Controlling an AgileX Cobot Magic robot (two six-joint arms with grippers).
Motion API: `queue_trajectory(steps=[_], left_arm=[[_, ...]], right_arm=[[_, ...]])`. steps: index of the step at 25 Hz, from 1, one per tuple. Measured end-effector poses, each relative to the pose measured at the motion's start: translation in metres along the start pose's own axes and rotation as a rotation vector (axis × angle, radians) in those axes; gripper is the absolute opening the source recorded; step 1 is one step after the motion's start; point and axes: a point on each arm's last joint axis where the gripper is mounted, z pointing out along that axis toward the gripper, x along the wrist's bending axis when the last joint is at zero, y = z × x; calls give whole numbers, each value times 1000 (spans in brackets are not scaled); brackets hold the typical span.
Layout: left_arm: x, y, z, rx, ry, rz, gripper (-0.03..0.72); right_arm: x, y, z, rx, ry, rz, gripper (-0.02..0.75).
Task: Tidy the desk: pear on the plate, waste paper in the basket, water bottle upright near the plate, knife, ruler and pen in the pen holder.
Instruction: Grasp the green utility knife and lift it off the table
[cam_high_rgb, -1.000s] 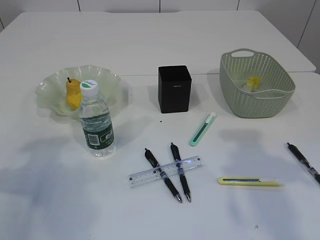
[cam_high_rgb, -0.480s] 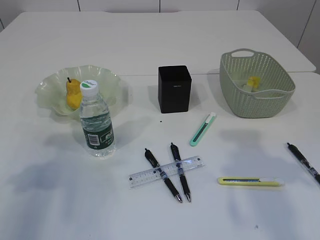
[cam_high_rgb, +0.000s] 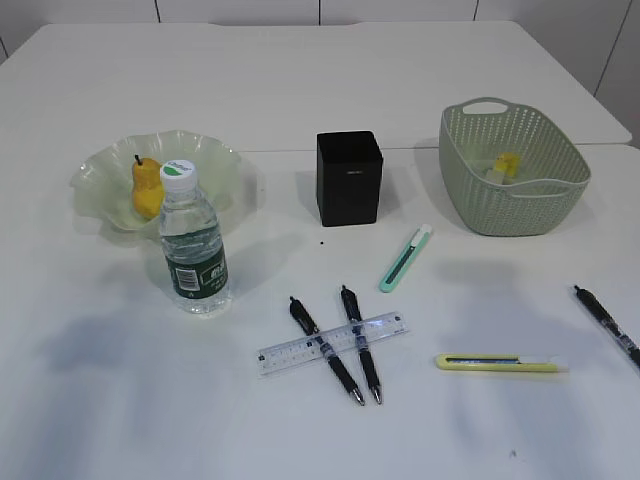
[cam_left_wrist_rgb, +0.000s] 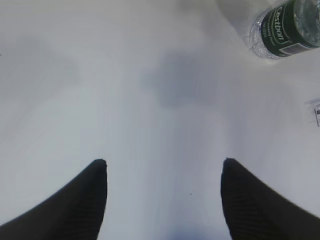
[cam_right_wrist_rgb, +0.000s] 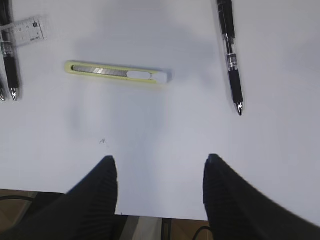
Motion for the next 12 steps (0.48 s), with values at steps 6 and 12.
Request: queue_trajectory(steps=[6, 12], left_arm=[[-2, 1, 0, -6, -26, -18, 500], [-3, 1, 0, -10, -31, -21, 484]], right_arm=[[1, 3, -5, -16, 2, -1, 410], [2, 3, -5, -10, 23, 7, 410]])
